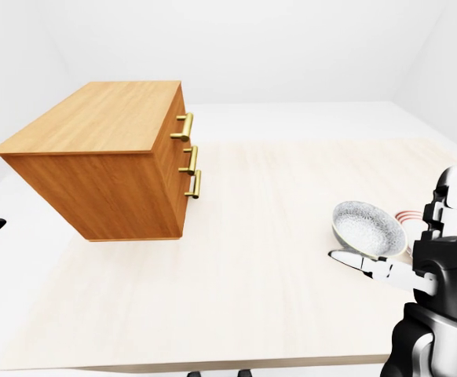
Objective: Put the bowl on top of the cabinet.
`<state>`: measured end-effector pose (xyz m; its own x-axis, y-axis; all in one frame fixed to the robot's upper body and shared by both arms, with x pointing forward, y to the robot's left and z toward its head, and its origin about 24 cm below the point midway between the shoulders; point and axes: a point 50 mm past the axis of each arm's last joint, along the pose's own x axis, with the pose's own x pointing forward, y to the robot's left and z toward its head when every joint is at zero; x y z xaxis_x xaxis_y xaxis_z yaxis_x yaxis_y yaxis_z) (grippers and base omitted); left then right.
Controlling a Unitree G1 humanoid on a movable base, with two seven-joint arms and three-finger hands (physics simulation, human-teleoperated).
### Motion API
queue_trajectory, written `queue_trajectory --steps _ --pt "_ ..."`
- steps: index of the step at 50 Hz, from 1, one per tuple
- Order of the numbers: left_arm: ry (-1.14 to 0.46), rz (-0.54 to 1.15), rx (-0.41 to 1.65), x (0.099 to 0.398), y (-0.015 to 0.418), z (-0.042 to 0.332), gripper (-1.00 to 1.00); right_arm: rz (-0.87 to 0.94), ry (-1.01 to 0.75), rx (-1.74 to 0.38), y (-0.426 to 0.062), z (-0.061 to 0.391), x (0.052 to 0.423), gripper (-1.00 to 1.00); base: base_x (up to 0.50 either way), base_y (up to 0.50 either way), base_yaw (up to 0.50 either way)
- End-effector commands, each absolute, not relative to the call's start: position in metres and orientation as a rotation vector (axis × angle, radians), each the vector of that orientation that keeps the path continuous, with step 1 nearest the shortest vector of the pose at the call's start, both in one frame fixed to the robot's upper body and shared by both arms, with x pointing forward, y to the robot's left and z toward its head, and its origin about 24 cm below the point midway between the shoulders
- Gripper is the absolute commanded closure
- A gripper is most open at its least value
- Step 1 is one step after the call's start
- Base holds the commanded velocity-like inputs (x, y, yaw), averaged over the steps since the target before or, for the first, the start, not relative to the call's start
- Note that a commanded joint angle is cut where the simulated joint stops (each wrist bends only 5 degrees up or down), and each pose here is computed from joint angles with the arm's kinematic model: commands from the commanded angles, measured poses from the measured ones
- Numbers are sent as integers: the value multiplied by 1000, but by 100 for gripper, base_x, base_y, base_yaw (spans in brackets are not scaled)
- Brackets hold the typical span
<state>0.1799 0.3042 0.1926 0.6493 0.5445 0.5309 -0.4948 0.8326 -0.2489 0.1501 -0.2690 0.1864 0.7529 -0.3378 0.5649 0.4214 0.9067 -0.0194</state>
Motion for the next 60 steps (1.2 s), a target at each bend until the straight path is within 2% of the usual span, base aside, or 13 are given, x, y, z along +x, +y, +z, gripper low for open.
queue_trajectory --steps 1,11,18,25,29,33,43,47,50,55,60 --pt "-631 592 -82 180 304 193 -100 -415 -583 -148 -269 186 150 -100 3 50 0" --pt "-631 593 -79 180 304 193 -100 -421 -588 -147 -270 186 149 -100 3 49 0" --pt "-629 592 -77 180 303 192 -100 -419 -589 -146 -270 187 152 -100 1 3 0" --pt "-643 591 -71 178 302 195 -100 -405 -608 -299 -276 203 166 -100 0 0 0" --pt "-648 591 -70 178 302 196 -100 -420 -560 -384 -288 204 182 -100 0 0 0" --pt "-650 591 -69 177 302 197 -100 -393 -437 -530 -300 198 207 -100 0 0 0" --pt "-653 592 -67 177 302 197 -100 -382 -106 -869 -333 177 239 -100 0 0 0" --pt "-647 592 -67 178 302 196 -100 -400 69 -930 -358 158 250 -100 0 0 0" --pt "-647 592 -68 178 302 196 -100 -415 134 -944 -369 153 256 -100 0 0 0" --pt "-652 593 -67 177 302 197 -100 -404 374 -976 -396 124 274 -100 0 0 0" --pt "-656 593 -66 177 302 198 -100 -397 542 -1005 -412 121 290 -100 0 0 0"
